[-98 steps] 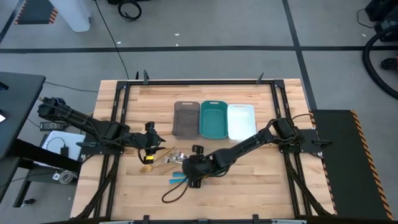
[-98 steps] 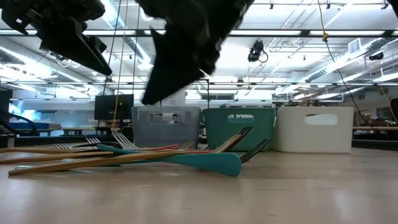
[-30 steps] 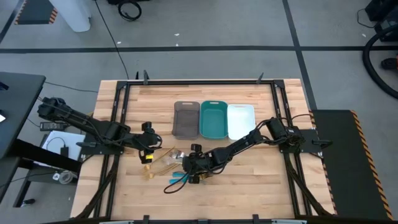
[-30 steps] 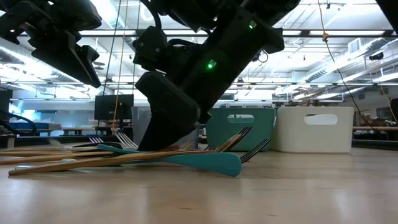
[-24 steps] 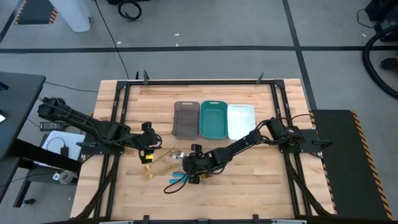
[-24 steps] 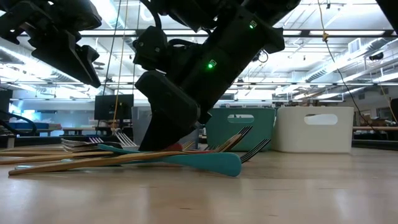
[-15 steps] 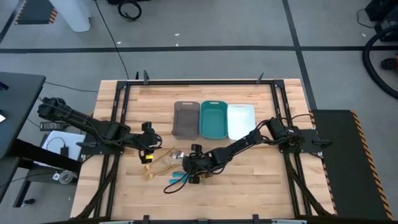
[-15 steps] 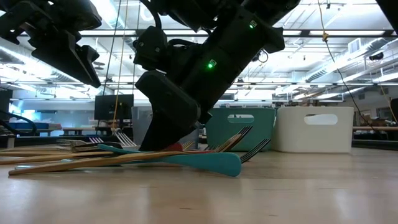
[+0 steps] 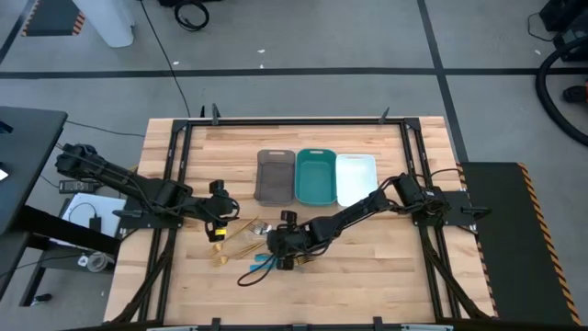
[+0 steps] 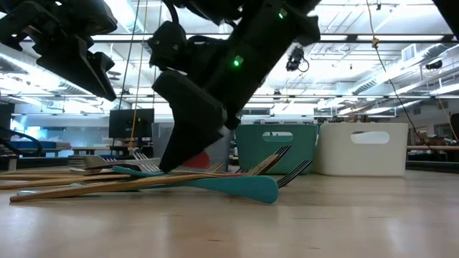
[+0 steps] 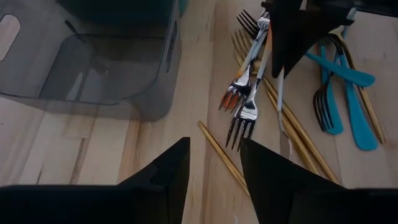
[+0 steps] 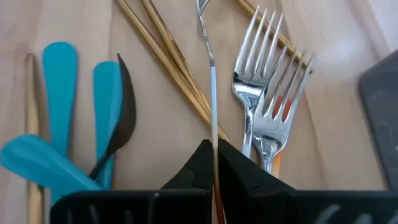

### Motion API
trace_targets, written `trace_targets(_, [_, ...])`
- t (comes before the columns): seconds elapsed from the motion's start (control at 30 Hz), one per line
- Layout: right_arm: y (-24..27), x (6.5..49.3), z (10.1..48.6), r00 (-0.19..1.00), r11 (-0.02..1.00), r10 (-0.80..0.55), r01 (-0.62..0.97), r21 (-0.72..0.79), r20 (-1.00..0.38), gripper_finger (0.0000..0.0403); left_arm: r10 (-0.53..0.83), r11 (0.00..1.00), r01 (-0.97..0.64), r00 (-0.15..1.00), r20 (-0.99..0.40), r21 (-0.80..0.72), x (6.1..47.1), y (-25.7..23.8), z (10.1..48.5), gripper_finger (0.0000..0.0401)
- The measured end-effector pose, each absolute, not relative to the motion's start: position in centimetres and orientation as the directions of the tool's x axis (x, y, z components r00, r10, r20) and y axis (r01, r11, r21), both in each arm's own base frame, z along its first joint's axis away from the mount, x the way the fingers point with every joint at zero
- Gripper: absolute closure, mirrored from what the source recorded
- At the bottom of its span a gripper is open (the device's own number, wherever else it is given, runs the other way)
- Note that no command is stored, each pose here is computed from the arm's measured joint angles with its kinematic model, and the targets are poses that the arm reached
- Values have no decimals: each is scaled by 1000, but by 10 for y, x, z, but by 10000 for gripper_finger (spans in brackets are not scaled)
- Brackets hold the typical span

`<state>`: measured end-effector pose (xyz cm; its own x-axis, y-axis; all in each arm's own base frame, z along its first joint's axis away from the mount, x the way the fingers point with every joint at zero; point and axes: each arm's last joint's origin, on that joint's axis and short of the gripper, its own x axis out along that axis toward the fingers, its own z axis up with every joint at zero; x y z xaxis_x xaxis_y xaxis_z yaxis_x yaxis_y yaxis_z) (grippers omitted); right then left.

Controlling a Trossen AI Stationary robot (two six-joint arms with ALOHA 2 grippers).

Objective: Sort silverware by color (type)
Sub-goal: Put the orange fork into the white bin

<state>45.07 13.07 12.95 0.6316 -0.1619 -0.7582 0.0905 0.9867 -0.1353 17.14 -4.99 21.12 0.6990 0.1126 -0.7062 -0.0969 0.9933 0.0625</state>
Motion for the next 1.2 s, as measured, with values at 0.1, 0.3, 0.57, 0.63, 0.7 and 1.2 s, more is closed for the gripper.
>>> trace_targets(0.1, [132, 453, 135, 627, 986, -165, 79, -148, -761, 388, 113, 993, -97, 699, -706, 62, 171, -50, 211, 251])
trace_targets(0.3, [131, 454, 147, 595, 976, -209, 81, -201, -776, 387, 113, 993, -97, 699, -706, 62, 171, -50, 211, 250])
trace_targets(0.57, [131, 454, 157, 562, 969, -231, 61, -239, -794, 387, 113, 993, -98, 699, -706, 62, 171, -50, 211, 250])
trace_targets(0.63, [131, 455, 160, 559, 969, -232, 59, -241, -796, 387, 112, 993, -97, 700, -706, 62, 172, -50, 211, 250])
trace_targets(0.7, [131, 455, 163, 549, 968, -235, 56, -245, -802, 387, 112, 993, -97, 700, -705, 62, 172, -50, 211, 251])
trace_targets(1.2, [140, 445, 190, 453, 925, -346, 18, -380, -822, 387, 111, 993, -102, 703, -702, 55, 172, -50, 212, 250])
